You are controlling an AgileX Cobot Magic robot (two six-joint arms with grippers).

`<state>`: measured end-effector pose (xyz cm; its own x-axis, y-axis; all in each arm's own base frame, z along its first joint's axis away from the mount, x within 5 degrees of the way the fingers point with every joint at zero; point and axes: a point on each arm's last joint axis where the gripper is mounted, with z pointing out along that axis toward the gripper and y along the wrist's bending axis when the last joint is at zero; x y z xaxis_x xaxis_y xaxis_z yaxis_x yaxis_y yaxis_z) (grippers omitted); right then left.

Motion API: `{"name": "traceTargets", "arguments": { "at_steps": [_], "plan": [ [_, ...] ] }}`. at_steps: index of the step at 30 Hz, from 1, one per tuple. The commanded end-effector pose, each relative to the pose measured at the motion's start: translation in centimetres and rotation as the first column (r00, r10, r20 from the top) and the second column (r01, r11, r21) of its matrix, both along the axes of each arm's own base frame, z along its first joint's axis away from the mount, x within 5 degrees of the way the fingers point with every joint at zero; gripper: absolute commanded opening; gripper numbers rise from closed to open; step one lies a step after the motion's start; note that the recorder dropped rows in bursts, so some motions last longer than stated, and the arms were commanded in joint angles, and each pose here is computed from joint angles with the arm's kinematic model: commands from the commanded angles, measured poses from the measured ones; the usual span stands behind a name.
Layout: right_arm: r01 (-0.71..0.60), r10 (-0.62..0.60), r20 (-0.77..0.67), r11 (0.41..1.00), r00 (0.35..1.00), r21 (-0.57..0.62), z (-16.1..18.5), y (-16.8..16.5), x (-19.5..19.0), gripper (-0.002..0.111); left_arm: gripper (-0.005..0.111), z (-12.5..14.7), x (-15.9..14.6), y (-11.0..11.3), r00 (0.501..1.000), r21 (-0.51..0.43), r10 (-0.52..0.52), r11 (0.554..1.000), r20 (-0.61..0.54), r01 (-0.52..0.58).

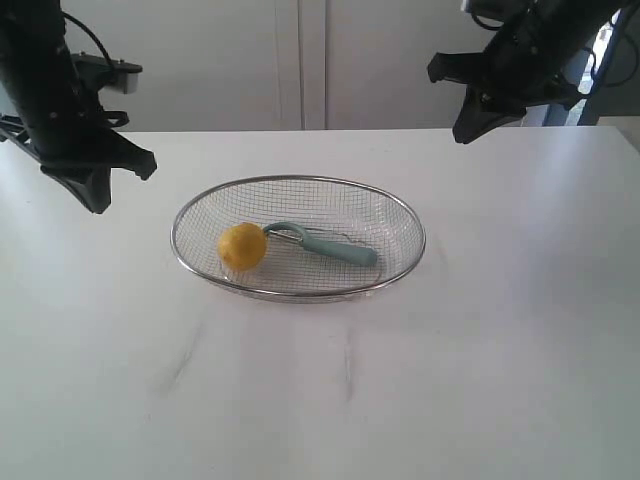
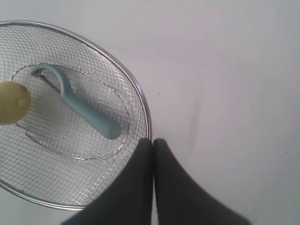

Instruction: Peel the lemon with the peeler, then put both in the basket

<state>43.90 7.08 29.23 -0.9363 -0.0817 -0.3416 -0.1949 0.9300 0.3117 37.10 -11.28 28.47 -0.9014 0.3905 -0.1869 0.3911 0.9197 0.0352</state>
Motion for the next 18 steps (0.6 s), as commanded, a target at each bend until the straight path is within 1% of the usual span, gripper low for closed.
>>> {"name": "traceTargets", "arguments": {
  "at_steps": [1, 7, 14, 18],
  "plan": [
    [0.002, -0.002, 0.019, 1.0, 1.0, 0.0, 0.73, -0.24, -0.13, 0.0, 0.0, 0.66, -0.18, 0.14, 1.0, -0.009, 0.01, 1.0, 0.018, -0.01],
    [0.002, -0.002, 0.019, 1.0, 1.0, 0.0, 0.73, -0.24, -0.13, 0.0, 0.0, 0.81, 0.41, 0.02, 0.996, -0.021, 0.003, 1.0, 0.084, -0.001],
    [0.002, -0.002, 0.019, 1.0, 1.0, 0.0, 0.73, -0.24, -0.13, 0.0, 0.0, 0.56, 0.2, 0.51, 0.999, 0.021, 0.002, 1.0, 0.046, -0.003],
    [0.002, -0.002, 0.019, 1.0, 1.0, 0.0, 0.73, -0.24, -0.13, 0.0, 0.0, 0.33, 0.41, 0.82, 0.999, 0.047, 0.002, 0.999, 0.047, -0.004]
  ]
}}
